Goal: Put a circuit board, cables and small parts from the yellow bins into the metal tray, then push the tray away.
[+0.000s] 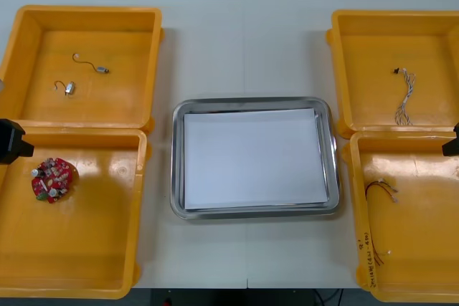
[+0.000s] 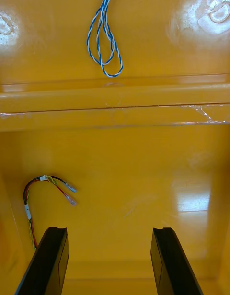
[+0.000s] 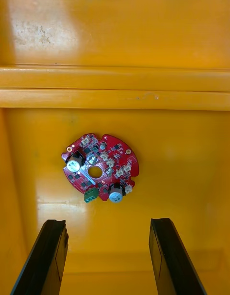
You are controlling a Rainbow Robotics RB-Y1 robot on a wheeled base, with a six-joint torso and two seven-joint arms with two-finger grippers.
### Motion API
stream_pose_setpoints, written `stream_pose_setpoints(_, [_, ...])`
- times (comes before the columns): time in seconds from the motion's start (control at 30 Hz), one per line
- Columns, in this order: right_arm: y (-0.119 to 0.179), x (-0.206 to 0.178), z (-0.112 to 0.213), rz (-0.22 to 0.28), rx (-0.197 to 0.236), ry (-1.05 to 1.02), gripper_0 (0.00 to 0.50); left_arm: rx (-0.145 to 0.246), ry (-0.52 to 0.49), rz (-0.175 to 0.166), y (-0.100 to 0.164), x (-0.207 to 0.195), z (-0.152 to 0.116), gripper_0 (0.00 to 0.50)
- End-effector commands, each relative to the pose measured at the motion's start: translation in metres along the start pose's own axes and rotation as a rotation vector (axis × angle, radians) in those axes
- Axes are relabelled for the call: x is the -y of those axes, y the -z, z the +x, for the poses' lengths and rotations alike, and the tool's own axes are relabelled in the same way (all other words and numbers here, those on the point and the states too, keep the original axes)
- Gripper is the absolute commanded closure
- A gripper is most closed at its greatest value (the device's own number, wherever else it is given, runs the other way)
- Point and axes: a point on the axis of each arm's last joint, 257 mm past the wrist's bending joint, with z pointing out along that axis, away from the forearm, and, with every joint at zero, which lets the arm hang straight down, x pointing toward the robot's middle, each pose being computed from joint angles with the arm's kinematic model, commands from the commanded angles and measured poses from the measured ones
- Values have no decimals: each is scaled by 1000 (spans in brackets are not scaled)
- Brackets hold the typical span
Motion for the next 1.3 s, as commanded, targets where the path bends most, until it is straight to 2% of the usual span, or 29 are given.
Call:
stream_pose_setpoints(0.03, [12,6,-10,32,17,54,0,15,-102,-13,8,-6,-4,0])
stream_pose_setpoints(0.77, [12,6,-10,32,17,54,0,15,-102,-13,8,-6,-4,0])
stream_pose_setpoints(0.8, [19,8,-18,40,40,56,0,15,-102,-13,8,-6,-4,0])
stream_pose_setpoints(0.83, [19,7,-19,35,47,56,0,-25,-85,7,-5,-3,8,0])
stream_pose_setpoints(0.87, [21,6,-22,30,58,55,0,-24,-84,6,-4,-4,8,0])
stream_pose_setpoints(0.9, [30,7,-32,31,96,59,0,-29,-82,11,-6,-3,8,0])
stream_pose_setpoints(0.93, [31,6,-33,26,106,60,0,-25,-82,11,-5,-3,5,0])
stream_pose_setpoints(1.2, [26,6,-25,23,86,61,0,-17,-84,13,-2,-2,0,0])
stream_pose_setpoints(1.3, [16,5,-16,20,66,70,0,-12,-94,13,0,-2,-2,0])
